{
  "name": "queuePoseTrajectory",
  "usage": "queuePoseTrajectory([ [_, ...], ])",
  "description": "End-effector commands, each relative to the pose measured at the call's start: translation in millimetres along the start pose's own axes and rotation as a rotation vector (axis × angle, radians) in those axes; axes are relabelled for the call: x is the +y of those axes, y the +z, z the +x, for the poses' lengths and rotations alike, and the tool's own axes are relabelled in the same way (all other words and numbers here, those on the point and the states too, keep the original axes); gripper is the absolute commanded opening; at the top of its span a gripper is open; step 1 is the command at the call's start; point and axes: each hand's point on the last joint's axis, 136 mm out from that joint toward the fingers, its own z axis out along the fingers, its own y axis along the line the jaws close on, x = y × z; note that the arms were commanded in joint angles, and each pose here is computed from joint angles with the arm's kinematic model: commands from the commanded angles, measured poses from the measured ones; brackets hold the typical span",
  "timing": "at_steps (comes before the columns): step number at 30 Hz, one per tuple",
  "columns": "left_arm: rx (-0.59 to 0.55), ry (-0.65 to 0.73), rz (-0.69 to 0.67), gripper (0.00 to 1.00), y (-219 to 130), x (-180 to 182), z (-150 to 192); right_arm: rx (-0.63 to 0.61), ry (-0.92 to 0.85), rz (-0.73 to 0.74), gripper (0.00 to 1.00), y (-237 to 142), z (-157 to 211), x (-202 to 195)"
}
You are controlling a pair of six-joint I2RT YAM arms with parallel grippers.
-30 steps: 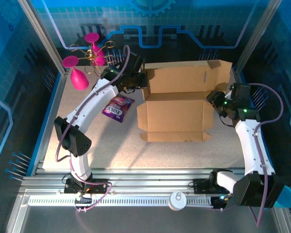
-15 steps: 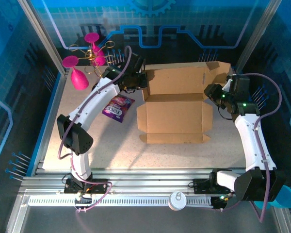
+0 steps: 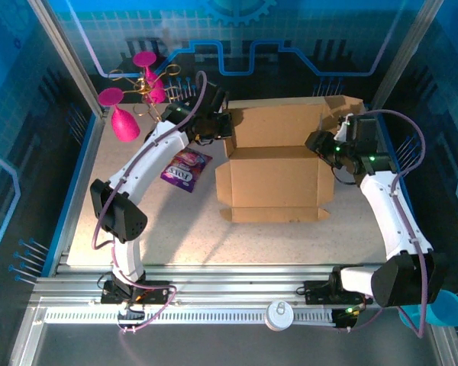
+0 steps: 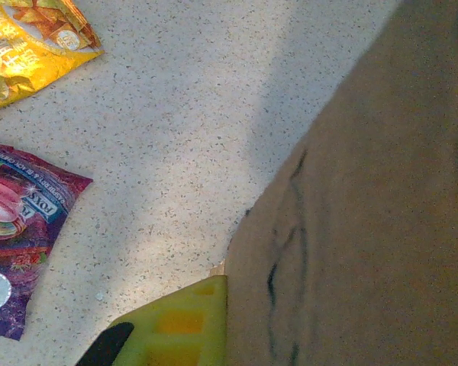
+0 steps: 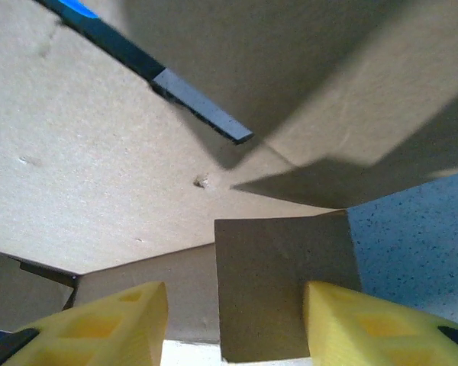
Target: Fold the paper box
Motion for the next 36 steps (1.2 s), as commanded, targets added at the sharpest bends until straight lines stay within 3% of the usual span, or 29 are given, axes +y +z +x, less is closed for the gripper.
queuePoseTrajectory([
  [1, -0.010, -0.027, 0.064, 0.00, -10.6, -12.7, -7.4, 0.029, -0.042, -0.039, 0.51, 6.7, 3.8, 15.7],
  [14, -0.004, -0.054, 0.075, 0.00, -12.5, -8.3, -7.2, 0.047, -0.087, -0.019, 0.41, 6.2, 12.5, 14.8],
  [21, 0.006, -0.056, 0.057, 0.00, -9.5, 1.6, -8.8, -0.156, -0.152, -0.145, 0.51, -61.7, -33.1, 58.7],
  [27, 0.008, -0.020, 0.032, 0.00, -6.5, 11.6, -11.1, -0.354, -0.082, -0.232, 0.53, -116.3, -82.6, 59.3],
  [33, -0.008, 0.007, 0.025, 0.00, -0.3, 21.5, -16.5, -0.414, -0.038, -0.181, 0.53, -111.3, -108.9, 23.2],
  [36, 0.000, 0.007, 0.027, 0.00, 0.5, 27.3, -19.3, -0.424, -0.131, -0.205, 0.55, -104.5, -118.6, 19.2],
])
